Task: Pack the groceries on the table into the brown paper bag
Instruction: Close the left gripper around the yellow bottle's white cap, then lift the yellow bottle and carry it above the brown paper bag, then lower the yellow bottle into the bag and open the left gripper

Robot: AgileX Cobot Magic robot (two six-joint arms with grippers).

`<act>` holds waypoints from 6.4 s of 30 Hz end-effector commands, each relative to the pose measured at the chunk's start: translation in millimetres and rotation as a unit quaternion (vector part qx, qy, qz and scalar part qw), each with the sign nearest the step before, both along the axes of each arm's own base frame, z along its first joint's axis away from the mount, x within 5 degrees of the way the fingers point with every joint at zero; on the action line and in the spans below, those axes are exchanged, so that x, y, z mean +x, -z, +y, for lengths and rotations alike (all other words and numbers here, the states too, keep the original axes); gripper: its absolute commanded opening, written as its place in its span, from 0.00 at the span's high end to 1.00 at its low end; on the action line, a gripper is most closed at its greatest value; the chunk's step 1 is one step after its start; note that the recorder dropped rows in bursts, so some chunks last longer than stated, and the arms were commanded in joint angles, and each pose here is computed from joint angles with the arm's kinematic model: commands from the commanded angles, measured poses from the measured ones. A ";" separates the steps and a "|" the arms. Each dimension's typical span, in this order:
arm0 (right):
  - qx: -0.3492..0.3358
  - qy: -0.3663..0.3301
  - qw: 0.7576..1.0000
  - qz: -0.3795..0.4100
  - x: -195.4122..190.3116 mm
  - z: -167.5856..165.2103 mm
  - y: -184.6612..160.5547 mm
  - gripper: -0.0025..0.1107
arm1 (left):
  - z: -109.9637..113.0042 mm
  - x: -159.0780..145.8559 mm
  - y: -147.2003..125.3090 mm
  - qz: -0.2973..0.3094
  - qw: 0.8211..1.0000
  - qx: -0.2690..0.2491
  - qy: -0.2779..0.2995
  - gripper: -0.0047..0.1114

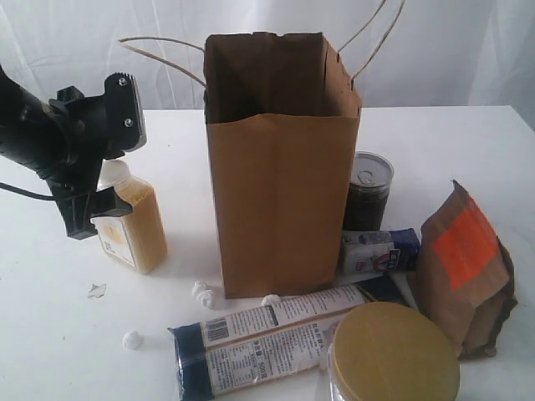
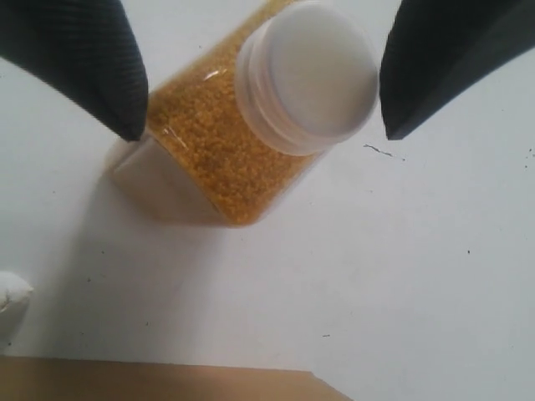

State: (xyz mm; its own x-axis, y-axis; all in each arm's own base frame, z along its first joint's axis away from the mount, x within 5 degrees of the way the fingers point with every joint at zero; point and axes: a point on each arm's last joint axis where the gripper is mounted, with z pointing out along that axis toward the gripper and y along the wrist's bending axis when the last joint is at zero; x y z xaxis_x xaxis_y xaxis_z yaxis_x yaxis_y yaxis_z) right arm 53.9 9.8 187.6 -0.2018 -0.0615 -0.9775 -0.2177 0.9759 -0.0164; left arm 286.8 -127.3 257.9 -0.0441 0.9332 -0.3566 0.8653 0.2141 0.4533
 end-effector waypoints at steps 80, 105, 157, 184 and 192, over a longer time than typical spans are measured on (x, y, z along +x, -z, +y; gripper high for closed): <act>0.001 0.003 1.000 -0.003 -0.1 -0.3 0.8 0.98 | 72.4 -24.3 -6.5 0.202 0.837 -0.154 -0.485 0.62; 0.001 0.003 1.000 -0.003 -0.1 -0.3 0.8 0.98 | 73.4 -16.3 3.6 0.193 0.869 -0.122 -0.439 0.22; 0.001 0.003 1.000 -0.003 -0.1 -0.3 0.8 0.98 | -46.1 -28.1 -249.9 0.015 0.937 -0.344 0.055 0.96; 0.010 0.005 1.000 -0.001 -0.1 -0.3 0.8 0.98 | -122.0 20.9 -161.3 0.029 0.969 -0.193 0.151 0.96; 0.010 0.005 1.000 -0.001 -0.1 -0.3 0.8 0.98 | -130.6 36.3 -136.3 0.044 0.973 -0.168 0.154 0.96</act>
State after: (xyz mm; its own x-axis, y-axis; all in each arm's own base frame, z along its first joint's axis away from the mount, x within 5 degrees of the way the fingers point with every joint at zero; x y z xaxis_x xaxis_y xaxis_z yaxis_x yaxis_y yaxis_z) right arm 53.9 9.8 187.6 -0.2061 -0.0420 -0.9776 -0.2137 0.9769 0.0031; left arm 326.1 -255.4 380.4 0.1539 0.7827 -0.6031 0.9544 0.0403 0.2959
